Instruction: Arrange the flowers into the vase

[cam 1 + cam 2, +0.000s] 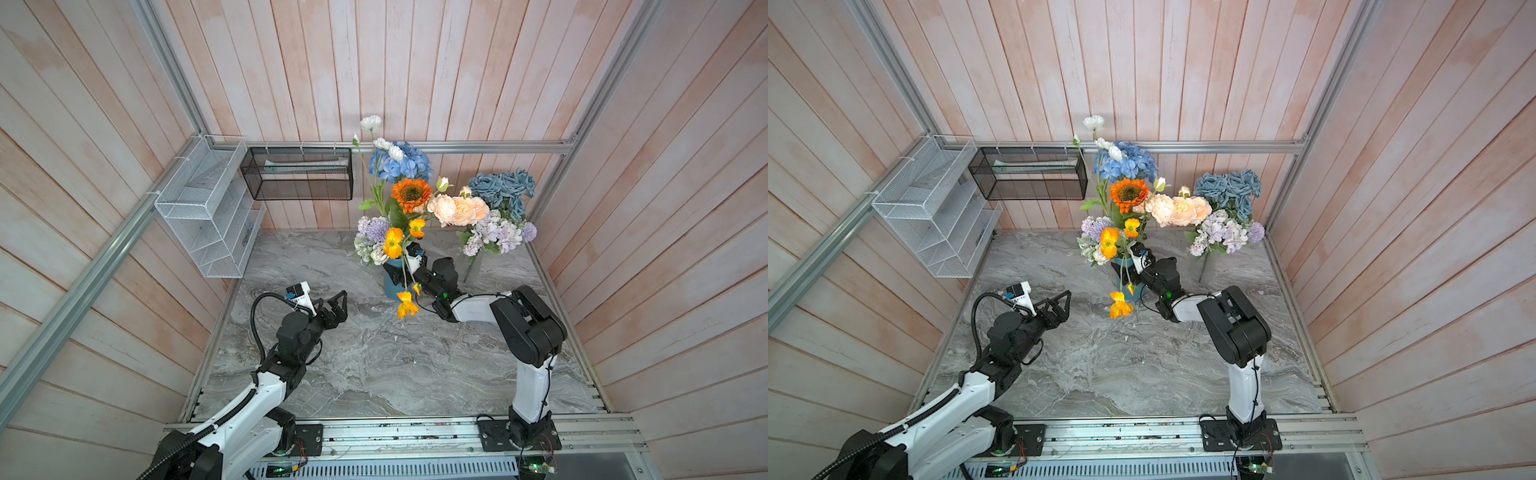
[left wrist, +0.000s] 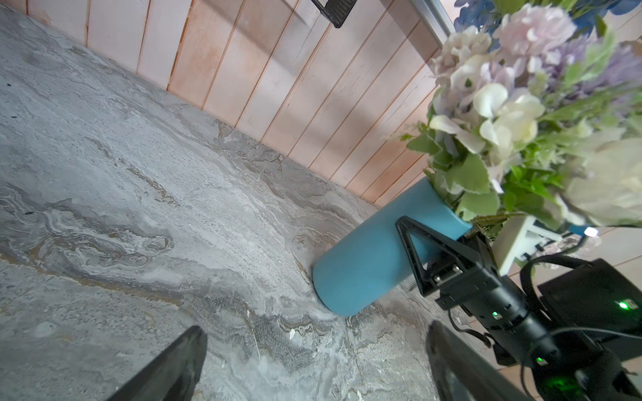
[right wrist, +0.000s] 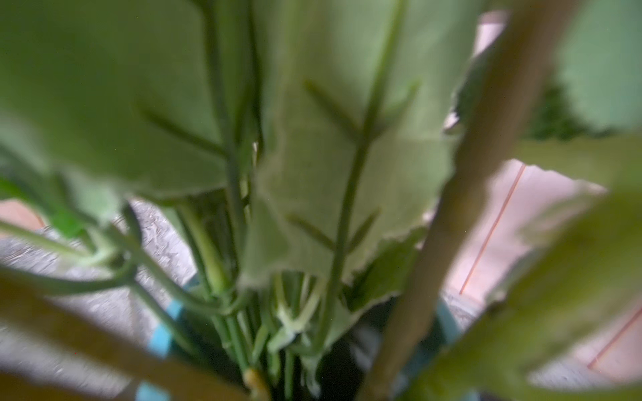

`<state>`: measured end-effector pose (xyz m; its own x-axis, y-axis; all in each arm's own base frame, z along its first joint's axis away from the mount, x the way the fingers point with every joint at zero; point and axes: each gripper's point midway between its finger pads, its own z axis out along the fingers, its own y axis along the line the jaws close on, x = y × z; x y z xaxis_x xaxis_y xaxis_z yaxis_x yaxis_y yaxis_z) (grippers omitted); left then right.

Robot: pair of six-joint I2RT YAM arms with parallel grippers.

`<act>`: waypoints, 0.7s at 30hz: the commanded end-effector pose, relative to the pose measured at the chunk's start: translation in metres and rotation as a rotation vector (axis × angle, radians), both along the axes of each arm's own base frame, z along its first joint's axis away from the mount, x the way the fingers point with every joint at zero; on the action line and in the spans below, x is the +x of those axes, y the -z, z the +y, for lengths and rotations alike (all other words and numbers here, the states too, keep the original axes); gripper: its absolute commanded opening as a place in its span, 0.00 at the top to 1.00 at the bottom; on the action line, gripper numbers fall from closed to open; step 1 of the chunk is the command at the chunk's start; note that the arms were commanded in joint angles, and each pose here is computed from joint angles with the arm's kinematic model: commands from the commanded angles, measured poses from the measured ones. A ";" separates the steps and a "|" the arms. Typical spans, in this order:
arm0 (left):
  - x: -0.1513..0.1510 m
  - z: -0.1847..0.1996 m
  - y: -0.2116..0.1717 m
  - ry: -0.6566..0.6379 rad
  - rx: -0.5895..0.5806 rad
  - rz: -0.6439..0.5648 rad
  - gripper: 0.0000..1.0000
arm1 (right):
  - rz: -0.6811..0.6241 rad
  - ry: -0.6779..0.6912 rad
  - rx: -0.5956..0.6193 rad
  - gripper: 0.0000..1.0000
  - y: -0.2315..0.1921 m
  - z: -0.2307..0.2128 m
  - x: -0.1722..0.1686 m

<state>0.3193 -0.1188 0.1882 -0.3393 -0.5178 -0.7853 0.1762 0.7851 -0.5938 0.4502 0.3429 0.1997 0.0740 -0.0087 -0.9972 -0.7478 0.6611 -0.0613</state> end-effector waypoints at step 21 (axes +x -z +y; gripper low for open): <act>-0.001 0.001 0.002 -0.001 -0.002 0.010 0.00 | -0.231 -0.039 0.206 0.02 -0.071 0.002 -0.007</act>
